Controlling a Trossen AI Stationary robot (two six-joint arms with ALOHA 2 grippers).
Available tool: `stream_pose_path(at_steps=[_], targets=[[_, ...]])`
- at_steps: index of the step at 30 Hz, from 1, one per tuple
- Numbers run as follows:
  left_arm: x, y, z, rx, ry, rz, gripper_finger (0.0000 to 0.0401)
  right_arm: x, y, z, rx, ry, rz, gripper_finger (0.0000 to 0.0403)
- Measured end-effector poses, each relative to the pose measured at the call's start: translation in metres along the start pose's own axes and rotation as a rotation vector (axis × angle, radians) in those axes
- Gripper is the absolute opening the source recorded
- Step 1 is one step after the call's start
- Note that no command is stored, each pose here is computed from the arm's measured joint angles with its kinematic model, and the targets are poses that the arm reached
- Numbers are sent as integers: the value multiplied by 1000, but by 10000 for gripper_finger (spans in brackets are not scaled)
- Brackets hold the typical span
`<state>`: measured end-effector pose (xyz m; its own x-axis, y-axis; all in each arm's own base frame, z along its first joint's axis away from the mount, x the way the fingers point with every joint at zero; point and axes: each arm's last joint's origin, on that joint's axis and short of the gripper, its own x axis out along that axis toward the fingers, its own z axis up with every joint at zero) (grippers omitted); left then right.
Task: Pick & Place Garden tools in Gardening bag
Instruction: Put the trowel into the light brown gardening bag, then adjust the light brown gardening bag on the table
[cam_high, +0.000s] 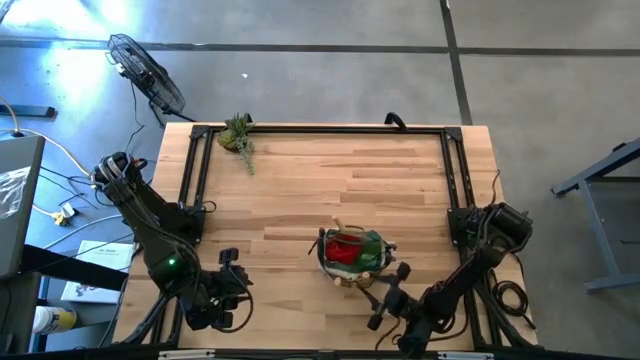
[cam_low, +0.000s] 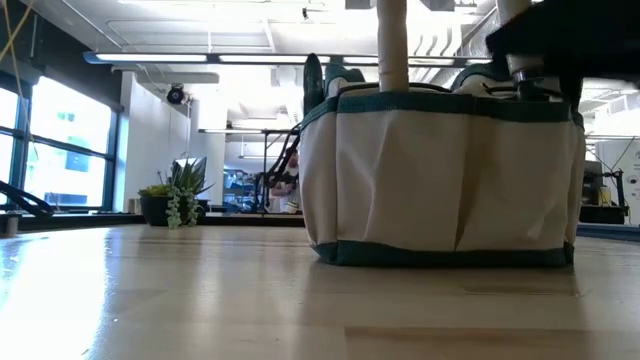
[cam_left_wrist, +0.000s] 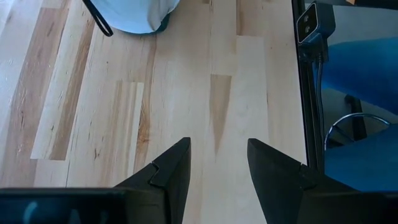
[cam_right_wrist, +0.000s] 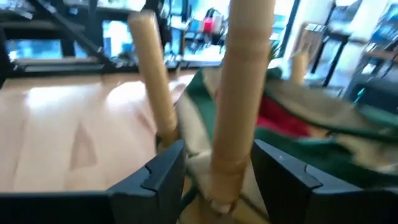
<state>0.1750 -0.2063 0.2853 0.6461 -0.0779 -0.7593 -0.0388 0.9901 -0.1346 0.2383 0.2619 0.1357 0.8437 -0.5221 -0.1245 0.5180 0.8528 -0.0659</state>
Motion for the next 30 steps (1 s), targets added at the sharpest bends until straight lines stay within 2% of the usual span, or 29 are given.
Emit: stream_pose_path(at_steps=[6,10,12,20,30], targets=[[0,0,0,0,2,-1,152,-20,2,8,-41,-117,-54,161],[0,0,0,0,2,-1,152,-29,4,20,-79,-120,-38,149],[0,0,0,4,2,-1,152,-29,6,28,-65,-122,-44,142],[0,0,0,7,-3,3,152,-28,14,64,-177,-117,-58,122],[0,0,0,7,-4,5,152,-27,13,99,-225,-113,-78,101]])
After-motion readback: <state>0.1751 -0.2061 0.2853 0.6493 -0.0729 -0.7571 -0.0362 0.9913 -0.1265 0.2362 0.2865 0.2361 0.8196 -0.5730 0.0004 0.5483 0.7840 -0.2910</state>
